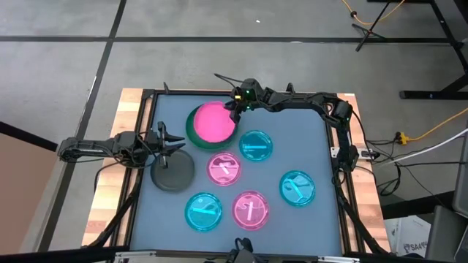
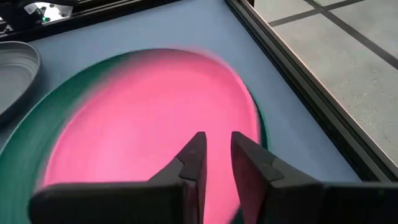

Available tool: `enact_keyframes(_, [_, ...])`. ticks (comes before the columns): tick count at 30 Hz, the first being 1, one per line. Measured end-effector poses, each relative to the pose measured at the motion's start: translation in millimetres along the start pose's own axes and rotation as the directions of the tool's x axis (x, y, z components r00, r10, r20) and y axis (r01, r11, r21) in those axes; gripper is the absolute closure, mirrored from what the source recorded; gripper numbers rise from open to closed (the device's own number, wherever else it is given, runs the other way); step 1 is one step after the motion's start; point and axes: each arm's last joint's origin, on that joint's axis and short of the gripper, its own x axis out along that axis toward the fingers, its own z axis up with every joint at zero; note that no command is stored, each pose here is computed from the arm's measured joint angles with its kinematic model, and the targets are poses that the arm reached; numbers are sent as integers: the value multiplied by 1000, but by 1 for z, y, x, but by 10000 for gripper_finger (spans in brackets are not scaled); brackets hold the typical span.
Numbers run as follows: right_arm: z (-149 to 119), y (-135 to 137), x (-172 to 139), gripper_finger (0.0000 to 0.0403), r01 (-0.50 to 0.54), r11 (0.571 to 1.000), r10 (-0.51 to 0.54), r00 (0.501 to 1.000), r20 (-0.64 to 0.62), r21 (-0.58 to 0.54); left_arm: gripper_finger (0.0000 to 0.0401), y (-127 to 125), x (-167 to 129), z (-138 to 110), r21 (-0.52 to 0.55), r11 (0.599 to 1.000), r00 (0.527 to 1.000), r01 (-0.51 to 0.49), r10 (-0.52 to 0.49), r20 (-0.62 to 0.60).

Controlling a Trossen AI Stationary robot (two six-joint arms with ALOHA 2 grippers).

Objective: Stack plastic plates
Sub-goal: Stack the black plate on the pink plate

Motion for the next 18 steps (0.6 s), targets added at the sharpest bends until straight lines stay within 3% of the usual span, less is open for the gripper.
enact_keyframes(14, [0, 0, 0, 347, -15, 1000, 15, 1000, -3, 1, 307, 0, 0, 0, -2, 1000, 1000, 0, 0, 0])
enact_keyframes(18, [0, 0, 0, 347, -38, 998, 38, 999, -2, -43, 307, 0, 0, 0, -34, 999, 1000, 1, -1, 0])
